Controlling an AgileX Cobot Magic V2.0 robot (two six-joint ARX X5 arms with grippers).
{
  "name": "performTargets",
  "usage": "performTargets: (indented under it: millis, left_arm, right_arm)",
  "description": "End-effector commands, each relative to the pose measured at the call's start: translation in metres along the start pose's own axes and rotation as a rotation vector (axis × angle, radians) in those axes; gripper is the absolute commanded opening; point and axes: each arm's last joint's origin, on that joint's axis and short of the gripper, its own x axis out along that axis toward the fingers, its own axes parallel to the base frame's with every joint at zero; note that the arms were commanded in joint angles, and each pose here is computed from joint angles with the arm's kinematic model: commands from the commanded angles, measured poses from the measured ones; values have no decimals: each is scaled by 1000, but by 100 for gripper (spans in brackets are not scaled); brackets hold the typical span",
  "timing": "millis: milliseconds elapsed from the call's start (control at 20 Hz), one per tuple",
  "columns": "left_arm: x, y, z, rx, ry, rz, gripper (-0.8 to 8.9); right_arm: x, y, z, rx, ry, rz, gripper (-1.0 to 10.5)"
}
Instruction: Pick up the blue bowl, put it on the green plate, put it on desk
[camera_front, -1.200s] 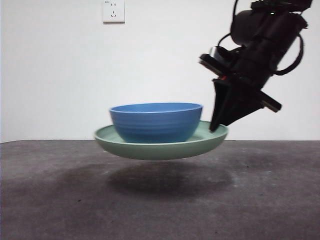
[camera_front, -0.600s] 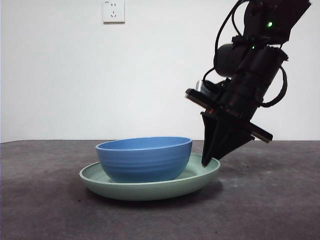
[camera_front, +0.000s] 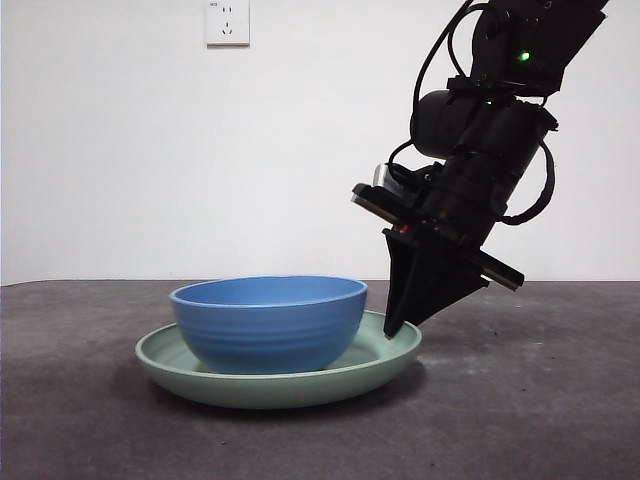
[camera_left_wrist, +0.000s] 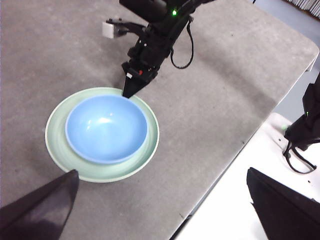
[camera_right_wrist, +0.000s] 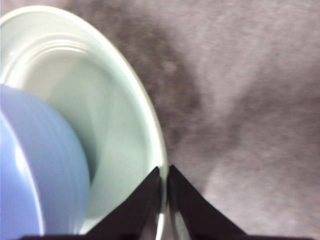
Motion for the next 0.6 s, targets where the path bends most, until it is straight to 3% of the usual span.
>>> performTargets:
  millis: [50,300,400,500,600]
  left_arm:
    - [-1,-1,1,15,0,-8,782]
    - [-1,-1,1,25,7,-7,782]
    - [-1,-1,1,31,7,-7,782]
    - [-1,-1,0,29,13,-6,782]
    - [-1,-1,-2,26,29,-5,782]
  right_arm:
    - [3,0,5,-4,-15,-41,16]
    - [-5,0,7,-28,-39,-49,306]
    - [-8,2,6,-51,-40,-51,335]
    - [-17,1,8,-53,-66,-106,339]
    - [-33,1,10,-51,-109,-165,415]
